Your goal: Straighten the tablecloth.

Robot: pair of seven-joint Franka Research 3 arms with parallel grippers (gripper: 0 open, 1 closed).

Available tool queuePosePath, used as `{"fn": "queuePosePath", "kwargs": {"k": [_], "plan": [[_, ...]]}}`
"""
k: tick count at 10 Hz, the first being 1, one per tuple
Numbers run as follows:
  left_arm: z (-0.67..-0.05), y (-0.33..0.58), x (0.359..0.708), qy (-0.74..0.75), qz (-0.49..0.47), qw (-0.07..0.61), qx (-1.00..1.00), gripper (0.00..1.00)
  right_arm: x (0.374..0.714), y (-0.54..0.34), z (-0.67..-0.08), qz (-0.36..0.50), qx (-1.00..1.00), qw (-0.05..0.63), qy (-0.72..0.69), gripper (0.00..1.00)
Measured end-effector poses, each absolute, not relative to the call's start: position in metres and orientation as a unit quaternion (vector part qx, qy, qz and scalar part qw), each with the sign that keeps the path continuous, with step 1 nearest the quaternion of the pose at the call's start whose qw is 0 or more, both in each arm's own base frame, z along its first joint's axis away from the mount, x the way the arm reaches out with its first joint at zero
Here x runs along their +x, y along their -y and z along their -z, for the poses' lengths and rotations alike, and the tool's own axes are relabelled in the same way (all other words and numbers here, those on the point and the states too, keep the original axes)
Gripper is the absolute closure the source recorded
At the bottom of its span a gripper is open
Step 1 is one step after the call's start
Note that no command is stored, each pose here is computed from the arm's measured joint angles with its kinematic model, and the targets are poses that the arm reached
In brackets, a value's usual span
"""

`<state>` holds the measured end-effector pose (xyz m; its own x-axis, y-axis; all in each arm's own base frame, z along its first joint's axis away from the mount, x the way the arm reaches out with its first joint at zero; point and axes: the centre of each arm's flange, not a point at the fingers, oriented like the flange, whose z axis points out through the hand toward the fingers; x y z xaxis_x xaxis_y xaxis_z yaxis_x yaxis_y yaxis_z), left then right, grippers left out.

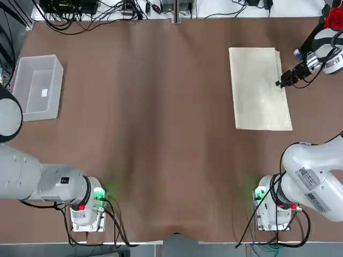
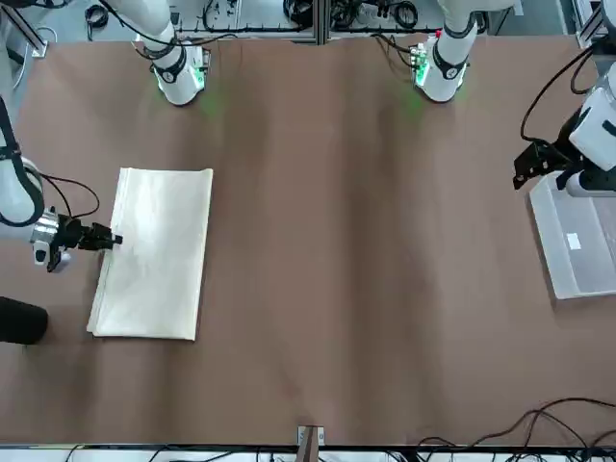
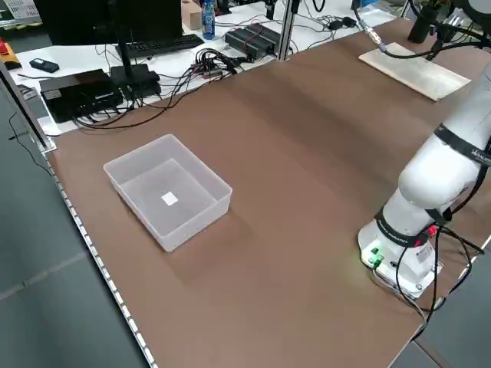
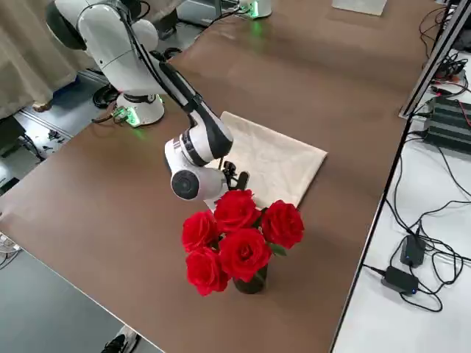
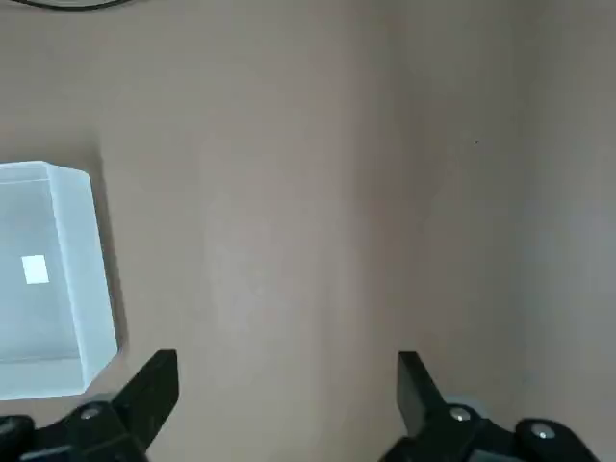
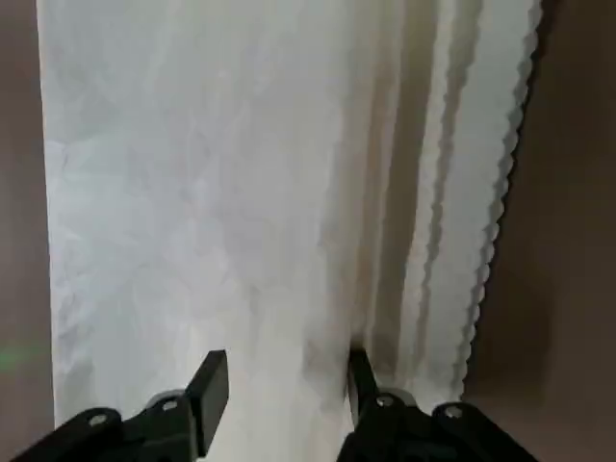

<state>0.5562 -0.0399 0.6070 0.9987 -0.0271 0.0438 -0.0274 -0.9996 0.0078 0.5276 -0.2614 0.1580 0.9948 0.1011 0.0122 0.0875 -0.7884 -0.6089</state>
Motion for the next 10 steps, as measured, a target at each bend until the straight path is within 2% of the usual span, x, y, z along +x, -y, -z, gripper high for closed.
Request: {"fn": "queuePosePath", "kwargs": {"k": [7,10], "plan": [[-0.6065,0.0402,0.5564,0.014,-0.021,0.004,1.000,0.00,0.5248,0.2681,-0.1548,-0.012,-0.946,0.320,0.042,0.45],[-0.6065,0.0401,0.5564,0.014,-0.021,0.004,1.000,0.00,0.5235,0.2705,-0.1496,-0.013,-0.946,0.323,0.038,0.51]]}}
